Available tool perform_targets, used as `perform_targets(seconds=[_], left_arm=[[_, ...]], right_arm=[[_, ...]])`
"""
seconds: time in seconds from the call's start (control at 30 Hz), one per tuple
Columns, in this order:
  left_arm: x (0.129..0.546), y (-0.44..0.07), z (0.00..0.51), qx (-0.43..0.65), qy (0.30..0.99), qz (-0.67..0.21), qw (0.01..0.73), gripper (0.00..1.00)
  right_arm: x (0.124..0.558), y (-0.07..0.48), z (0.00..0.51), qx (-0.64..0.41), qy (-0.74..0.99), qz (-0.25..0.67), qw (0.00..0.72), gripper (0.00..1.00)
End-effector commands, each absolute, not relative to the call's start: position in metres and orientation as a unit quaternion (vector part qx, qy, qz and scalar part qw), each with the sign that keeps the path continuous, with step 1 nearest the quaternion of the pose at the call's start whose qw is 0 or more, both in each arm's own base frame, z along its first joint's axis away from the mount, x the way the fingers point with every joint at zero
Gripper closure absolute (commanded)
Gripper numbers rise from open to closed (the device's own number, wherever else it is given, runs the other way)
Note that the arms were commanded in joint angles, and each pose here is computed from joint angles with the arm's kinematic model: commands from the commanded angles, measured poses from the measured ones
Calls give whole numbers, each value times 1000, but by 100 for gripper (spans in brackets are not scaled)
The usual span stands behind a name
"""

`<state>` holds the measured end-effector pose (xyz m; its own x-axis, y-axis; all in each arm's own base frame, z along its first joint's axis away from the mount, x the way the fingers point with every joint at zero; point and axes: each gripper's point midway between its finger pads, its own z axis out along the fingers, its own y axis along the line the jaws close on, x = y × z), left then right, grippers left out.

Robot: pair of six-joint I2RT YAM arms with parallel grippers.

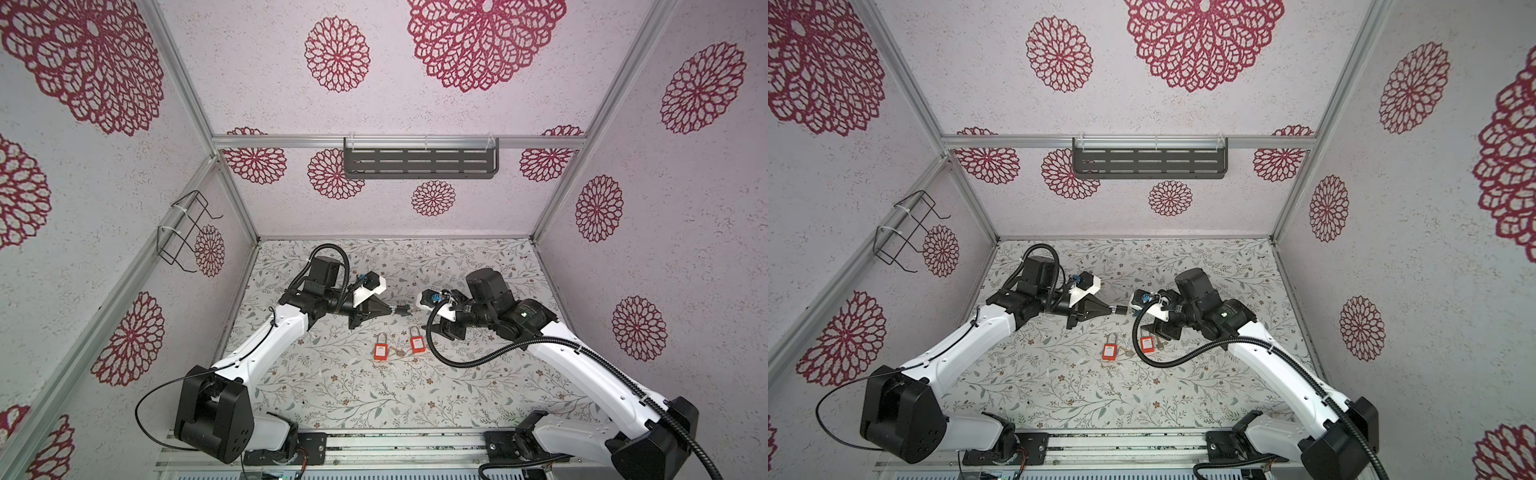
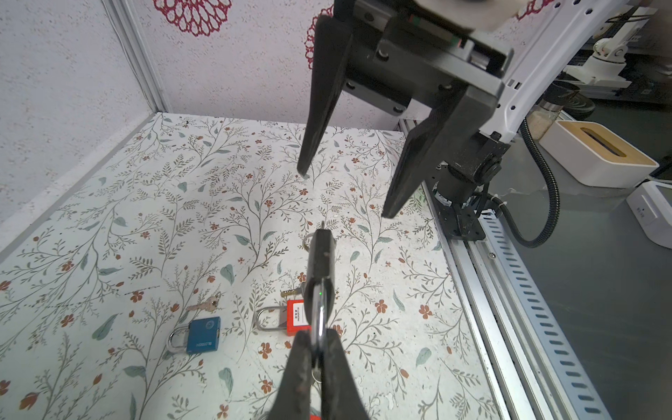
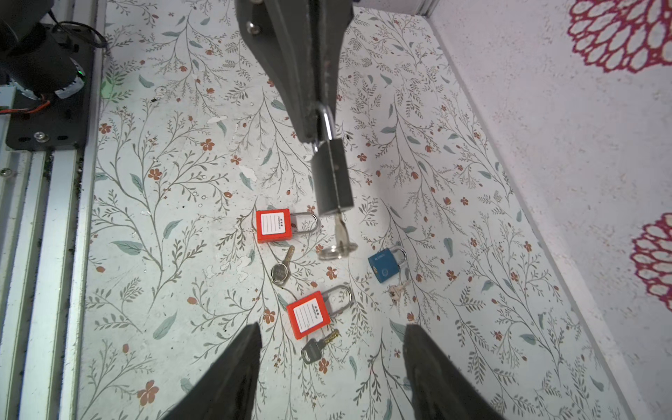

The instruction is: Lock with the key

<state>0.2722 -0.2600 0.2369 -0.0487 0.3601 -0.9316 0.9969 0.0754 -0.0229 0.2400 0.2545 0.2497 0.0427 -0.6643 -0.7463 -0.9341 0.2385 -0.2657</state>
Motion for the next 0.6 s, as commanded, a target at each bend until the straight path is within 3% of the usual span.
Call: perform_targets(seconds=[0.0, 0.57], left_arm=[[269, -259, 253, 566, 590, -389, 425, 100], [258, -259, 250, 577, 587, -385, 418, 100]], right_arm=[[235, 250, 258, -583, 680, 174, 409, 37], [239, 279, 272, -603, 645, 233, 408, 61]])
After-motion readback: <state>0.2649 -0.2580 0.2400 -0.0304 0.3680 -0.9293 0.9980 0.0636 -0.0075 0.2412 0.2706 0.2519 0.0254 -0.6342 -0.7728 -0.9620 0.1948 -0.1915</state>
